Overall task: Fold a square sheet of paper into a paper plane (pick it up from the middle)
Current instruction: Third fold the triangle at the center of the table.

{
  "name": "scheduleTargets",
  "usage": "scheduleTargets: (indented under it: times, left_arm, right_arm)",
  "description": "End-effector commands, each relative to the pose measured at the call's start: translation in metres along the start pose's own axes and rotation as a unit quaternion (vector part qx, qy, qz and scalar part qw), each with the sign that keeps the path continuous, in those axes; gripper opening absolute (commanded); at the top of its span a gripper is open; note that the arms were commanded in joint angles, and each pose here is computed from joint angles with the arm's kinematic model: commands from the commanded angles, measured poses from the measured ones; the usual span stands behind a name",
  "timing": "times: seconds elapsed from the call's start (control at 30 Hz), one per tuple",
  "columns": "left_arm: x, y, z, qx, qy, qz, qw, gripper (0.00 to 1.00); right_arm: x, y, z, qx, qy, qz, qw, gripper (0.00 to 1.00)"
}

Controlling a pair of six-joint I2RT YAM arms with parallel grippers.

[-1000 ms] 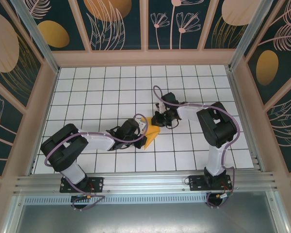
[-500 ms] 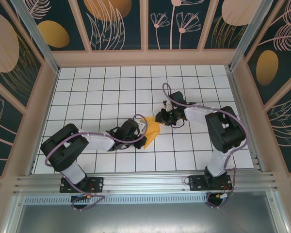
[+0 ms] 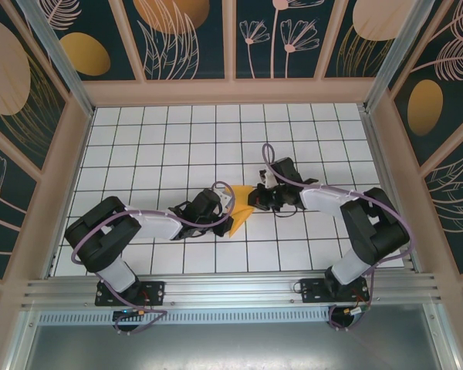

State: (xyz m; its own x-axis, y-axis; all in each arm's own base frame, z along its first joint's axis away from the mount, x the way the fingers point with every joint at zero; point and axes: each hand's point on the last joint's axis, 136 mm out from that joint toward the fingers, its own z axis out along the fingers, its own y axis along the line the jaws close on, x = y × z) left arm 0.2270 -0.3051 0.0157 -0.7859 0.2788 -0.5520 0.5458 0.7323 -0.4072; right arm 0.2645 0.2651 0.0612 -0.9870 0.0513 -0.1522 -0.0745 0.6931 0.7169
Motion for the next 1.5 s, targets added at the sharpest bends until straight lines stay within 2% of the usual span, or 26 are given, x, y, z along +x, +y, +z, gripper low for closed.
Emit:
scheduleTargets:
  times: [0.0,0.5,0.67,0.83,1.03,1.2,1.33,1.47]
  left_arm:
    - [0.002,0.004,-0.002,-0.006,0.005,-0.004,1.0,0.09]
    - [-0.007,0.0,-0.01,-0.005,-0.006,-0.002,1.0,0.11]
    - [-0.013,-0.006,-0.012,0.007,-0.017,-0.009,1.0,0.2]
    - [-0.02,-0.007,-0.015,0.008,-0.028,-0.022,0.999,0.35]
    - [-0.025,-0.011,-0.015,0.025,-0.032,-0.054,0.998,0.42]
    - [-0.036,-0.01,-0.021,0.064,-0.049,-0.103,0.991,0.41]
    - [-0.038,-0.017,-0.023,0.101,-0.05,-0.116,0.987,0.4]
    - [-0.036,-0.015,-0.019,0.104,-0.04,-0.127,0.986,0.4]
  right_arm:
    - [0.006,0.011,0.009,-0.028,0.006,0.0,1.0,0.04]
    - [0.024,-0.007,0.032,-0.004,0.034,0.005,0.999,0.03]
    - [0.023,-0.011,0.036,0.003,0.036,0.004,0.999,0.03]
    - [0.021,-0.012,0.035,0.006,0.035,0.003,0.999,0.03]
    - [0.021,-0.013,0.036,0.01,0.034,0.003,0.999,0.03]
    - [0.019,-0.011,0.036,0.01,0.033,0.003,0.999,0.03]
    - [0.018,-0.011,0.035,0.012,0.033,0.002,0.999,0.03]
    - [0.017,-0.01,0.035,0.011,0.031,0.001,0.999,0.03]
